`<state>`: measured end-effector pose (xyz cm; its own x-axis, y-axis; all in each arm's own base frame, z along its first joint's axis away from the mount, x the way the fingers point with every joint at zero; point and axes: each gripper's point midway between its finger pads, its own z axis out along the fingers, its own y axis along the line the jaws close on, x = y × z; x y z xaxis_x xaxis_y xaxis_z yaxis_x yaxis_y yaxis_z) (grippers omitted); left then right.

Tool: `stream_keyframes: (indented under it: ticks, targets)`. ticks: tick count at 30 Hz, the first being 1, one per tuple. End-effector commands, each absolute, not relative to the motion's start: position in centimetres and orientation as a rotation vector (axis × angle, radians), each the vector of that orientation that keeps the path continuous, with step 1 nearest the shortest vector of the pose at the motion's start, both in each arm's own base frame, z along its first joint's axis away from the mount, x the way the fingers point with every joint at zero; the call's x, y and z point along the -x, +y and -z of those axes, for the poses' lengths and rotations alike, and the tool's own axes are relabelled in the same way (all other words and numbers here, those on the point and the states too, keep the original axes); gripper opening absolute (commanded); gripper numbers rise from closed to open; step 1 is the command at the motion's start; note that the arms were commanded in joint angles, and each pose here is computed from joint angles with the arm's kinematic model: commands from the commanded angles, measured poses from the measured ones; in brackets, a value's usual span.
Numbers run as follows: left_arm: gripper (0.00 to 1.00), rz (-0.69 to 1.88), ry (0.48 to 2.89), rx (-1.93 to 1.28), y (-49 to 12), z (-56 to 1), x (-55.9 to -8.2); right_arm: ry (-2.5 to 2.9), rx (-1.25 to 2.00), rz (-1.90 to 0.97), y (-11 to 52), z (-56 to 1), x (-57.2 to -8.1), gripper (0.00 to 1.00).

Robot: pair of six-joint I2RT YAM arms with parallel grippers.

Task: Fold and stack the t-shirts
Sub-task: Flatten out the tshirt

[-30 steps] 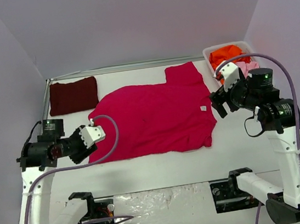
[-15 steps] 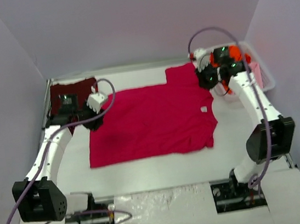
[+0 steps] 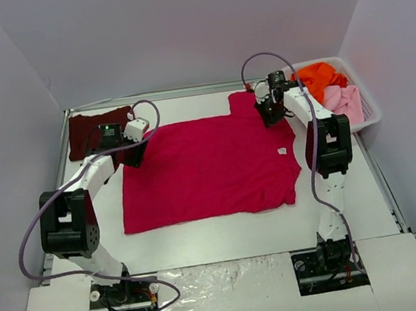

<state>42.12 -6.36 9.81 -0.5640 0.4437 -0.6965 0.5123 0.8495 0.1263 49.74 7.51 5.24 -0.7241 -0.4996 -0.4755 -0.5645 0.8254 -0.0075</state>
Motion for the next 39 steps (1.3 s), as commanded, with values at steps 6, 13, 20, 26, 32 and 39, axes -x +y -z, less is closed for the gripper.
stream_keyframes:
  ticks: [6,13,20,26,32,39]
  targets:
    - [0.43,0.035,2.133,-0.591,-6.1,-13.1,-46.4,2.562,0.778,-0.105,7.8,-2.7,-52.7,0.00]
    - [0.44,0.037,2.127,-0.617,-6.7,-13.0,-46.4,2.602,0.765,-0.039,6.8,-0.1,-53.5,0.00]
    - [0.44,0.022,2.111,-0.630,-6.9,-13.6,-46.4,2.628,0.687,0.080,4.3,0.9,-54.6,0.00]
    - [0.44,-0.001,2.117,-0.628,-6.9,-13.4,-46.9,2.642,0.638,0.145,2.8,1.5,-55.4,0.00]
    - [0.44,-0.026,2.148,-0.586,-6.5,-13.0,-47.8,2.664,0.567,0.205,1.1,2.6,-56.1,0.00]
    - [0.44,-0.038,2.160,-0.573,-6.6,-12.4,-48.7,2.713,0.500,0.283,-1.6,4.3,-55.6,0.00]
